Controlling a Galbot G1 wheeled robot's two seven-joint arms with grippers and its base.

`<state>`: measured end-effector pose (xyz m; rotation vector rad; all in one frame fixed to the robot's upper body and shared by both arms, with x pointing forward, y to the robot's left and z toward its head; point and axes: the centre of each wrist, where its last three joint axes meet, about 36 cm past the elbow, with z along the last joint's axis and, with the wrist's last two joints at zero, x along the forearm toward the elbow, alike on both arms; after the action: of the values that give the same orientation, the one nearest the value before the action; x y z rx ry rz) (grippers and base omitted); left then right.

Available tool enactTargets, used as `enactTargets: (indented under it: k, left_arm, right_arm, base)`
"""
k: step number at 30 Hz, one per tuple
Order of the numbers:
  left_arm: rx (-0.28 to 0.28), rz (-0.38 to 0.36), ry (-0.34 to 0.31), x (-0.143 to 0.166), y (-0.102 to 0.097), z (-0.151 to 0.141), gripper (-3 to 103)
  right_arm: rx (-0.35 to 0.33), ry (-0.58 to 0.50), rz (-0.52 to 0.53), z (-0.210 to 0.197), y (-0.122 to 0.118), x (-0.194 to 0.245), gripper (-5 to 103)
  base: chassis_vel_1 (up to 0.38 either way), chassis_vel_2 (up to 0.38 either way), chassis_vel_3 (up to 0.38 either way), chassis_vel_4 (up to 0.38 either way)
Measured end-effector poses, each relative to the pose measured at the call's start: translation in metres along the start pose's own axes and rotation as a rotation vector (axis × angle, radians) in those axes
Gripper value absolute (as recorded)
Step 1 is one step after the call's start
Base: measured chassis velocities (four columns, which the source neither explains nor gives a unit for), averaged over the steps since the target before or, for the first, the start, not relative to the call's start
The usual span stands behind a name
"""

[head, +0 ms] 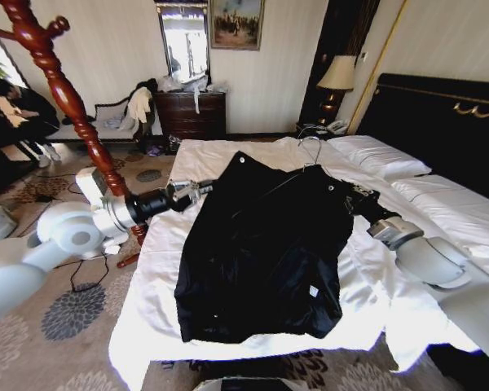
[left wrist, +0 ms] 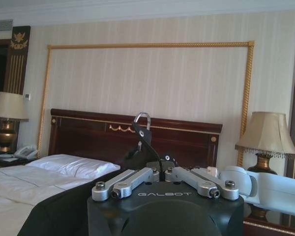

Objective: Pick up the clothes from the bed and hang them on the clothes hanger.

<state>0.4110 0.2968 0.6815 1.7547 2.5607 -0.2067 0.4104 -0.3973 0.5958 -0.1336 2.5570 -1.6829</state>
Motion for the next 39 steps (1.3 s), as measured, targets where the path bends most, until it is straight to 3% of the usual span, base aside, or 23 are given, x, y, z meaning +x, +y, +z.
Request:
enactTargets:
  k: [7,16,19,22,31,39]
  left_arm:
    - [-0.010,-0.010,-0.015,-0.025,-0.018,0.004,0]
    - [-0.027,-0.038,0.013,-0.045,-0.019,0.005,0]
    - [-0.019,-0.017,0.018,-0.065,-0.018,0.004,0]
    - [-0.052,0.023,0.025,-0.102,-0.017,-0.008,0]
    - [-0.032,0.091,0.078,-0.154,-0.021,-0.004,0]
    - [-0.049,0.161,0.100,-0.197,-0.026,0.002,0]
  right_arm:
    - [-0.017,0.061,0.010,-0.005,-0.011,-0.006,16]
    - [-0.024,0.062,-0.016,-0.014,-0.010,-0.004,16]
    - [-0.027,0.057,-0.020,-0.017,-0.009,-0.003,16]
    - [-0.030,0.047,-0.018,-0.021,-0.011,-0.002,16]
    - [-0.049,0.044,-0.007,-0.022,-0.013,0.002,16]
    - [-0.067,0.032,0.001,-0.027,-0.014,0.006,16]
  base:
    - [0.000,0.000,0.000,0.000]
    - [0.000,0.000,0.000,0.000]
    - [0.000,0.000,0.000,0.000]
    - [0.000,0.000,0.000,0.000]
    - [0.000,0.000,0.000,0.000]
    - [0.000,0.000,0.000,0.000]
